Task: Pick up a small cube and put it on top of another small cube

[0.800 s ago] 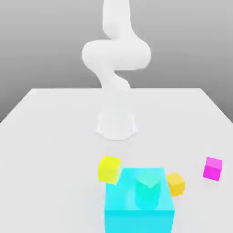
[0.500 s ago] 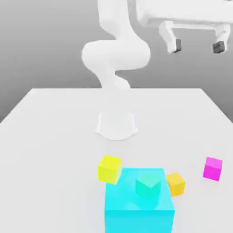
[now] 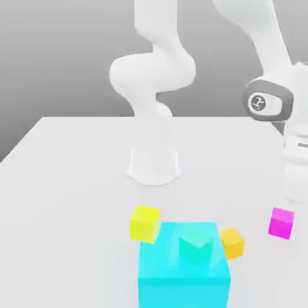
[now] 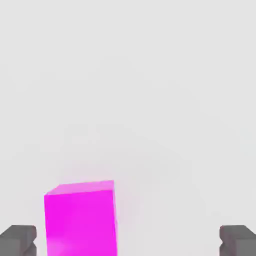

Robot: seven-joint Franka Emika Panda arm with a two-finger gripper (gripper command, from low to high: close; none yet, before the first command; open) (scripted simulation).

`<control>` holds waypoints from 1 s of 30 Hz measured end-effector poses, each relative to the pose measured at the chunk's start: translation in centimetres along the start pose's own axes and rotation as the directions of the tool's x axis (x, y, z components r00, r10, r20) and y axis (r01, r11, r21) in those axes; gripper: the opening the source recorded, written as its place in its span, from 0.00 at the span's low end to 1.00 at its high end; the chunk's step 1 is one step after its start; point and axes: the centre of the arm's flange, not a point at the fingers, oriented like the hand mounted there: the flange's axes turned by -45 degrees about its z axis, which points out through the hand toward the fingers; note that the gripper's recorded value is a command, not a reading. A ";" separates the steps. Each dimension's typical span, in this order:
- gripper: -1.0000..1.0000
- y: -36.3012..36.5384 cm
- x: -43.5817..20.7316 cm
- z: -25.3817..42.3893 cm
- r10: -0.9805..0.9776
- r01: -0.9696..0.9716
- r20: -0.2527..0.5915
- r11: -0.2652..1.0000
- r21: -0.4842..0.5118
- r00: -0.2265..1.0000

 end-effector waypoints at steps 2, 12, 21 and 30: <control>0.50 -0.3 -0.1 2.3 -0.007 0.007 0.005 1.000 0.004 1.000; 0.00 -0.4 -0.3 5.5 -0.010 0.010 0.008 1.000 0.005 1.000; 0.00 4.6 -1.1 -2.6 0.142 -0.142 0.012 0.990 -0.005 0.990; 0.00 19.9 -9.1 -10.0 0.617 -0.616 0.011 0.787 -0.011 0.787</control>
